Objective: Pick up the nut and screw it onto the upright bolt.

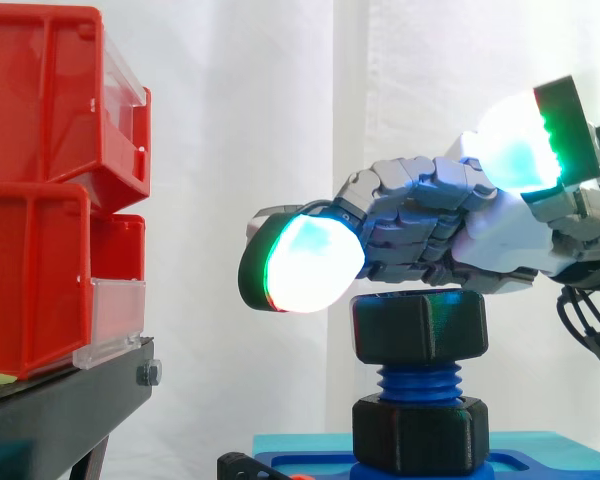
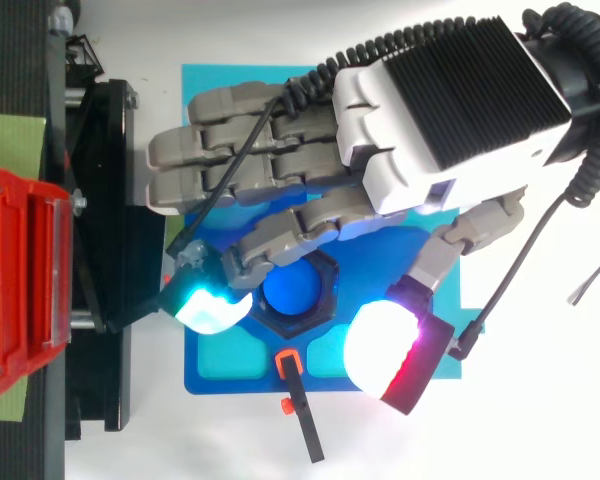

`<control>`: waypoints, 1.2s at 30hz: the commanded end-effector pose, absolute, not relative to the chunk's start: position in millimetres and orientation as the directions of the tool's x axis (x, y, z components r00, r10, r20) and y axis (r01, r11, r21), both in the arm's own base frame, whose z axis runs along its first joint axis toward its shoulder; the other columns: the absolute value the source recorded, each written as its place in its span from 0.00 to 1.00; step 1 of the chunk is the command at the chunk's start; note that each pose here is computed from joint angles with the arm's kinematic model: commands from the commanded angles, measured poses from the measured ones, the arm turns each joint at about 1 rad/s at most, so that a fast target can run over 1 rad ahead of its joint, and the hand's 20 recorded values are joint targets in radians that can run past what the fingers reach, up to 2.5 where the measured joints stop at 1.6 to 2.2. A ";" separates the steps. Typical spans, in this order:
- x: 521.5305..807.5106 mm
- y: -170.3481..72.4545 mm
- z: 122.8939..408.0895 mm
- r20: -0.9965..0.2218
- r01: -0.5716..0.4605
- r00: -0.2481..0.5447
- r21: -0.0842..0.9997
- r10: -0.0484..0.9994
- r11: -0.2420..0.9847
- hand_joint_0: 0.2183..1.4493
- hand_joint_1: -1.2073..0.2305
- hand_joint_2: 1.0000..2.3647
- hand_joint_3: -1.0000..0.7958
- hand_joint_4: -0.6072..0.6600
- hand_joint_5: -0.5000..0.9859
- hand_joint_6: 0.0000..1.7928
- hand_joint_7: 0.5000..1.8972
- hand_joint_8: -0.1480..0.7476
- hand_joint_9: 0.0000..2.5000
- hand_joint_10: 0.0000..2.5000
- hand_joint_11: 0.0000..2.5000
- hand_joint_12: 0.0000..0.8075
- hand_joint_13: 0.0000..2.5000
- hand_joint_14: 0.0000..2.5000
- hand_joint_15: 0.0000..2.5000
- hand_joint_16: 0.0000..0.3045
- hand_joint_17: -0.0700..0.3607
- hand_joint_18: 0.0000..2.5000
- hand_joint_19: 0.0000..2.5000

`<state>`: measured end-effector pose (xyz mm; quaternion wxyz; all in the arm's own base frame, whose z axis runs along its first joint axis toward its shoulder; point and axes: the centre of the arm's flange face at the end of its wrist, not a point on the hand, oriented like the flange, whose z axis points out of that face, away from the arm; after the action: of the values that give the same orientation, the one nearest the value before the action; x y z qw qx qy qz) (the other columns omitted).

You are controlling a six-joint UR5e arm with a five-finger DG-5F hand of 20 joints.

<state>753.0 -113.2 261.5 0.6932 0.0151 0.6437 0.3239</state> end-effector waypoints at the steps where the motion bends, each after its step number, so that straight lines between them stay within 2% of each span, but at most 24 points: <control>1: 752.5 -114.5 259.3 -0.876 -0.433 -0.032 0.447 0.482 0.783 0.18 0.81 0.00 0.28 0.54 0.19 0.28 0.07 0.34 0.02 0.00 0.00 0.38 0.00 0.00 0.00 0.15 0.40 0.00 0.00; 15: 752.1 -118.1 259.3 -0.878 -0.428 -0.026 0.441 0.477 0.789 0.18 0.79 0.00 0.28 0.58 0.21 0.28 0.16 0.36 0.05 0.00 0.00 0.38 0.00 0.00 0.00 0.14 0.38 0.00 0.00; 21: 751.3 -122.5 259.4 -0.881 -0.427 -0.021 0.436 0.473 0.792 0.19 0.74 0.00 0.28 0.61 0.24 0.28 0.25 0.36 0.09 0.00 0.00 0.29 0.00 0.00 0.00 0.08 0.28 0.00 0.00; 22: 750.8 -124.6 259.3 -0.881 -0.425 -0.021 0.435 0.472 0.794 0.19 0.73 0.00 0.28 0.62 0.25 0.28 0.27 0.37 0.11 0.00 0.00 0.26 0.02 0.00 0.00 0.07 0.27 0.00 0.00; 31: 749.4 -132.6 260.1 -0.883 -0.430 -0.014 0.429 0.469 0.795 0.19 0.68 0.00 0.28 0.68 0.29 0.28 0.38 0.41 0.22 0.00 0.00 0.20 0.11 0.00 0.00 0.04 0.23 0.00 0.00; 36: 747.9 -138.4 260.4 -0.884 -0.433 -0.013 0.427 0.468 0.794 0.20 0.67 0.00 0.28 0.66 0.32 0.28 0.46 0.41 0.27 0.00 0.00 0.19 0.15 0.00 0.00 0.04 0.22 0.04 0.00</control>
<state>748.8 -134.6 260.1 0.7017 0.0153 0.6362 0.3204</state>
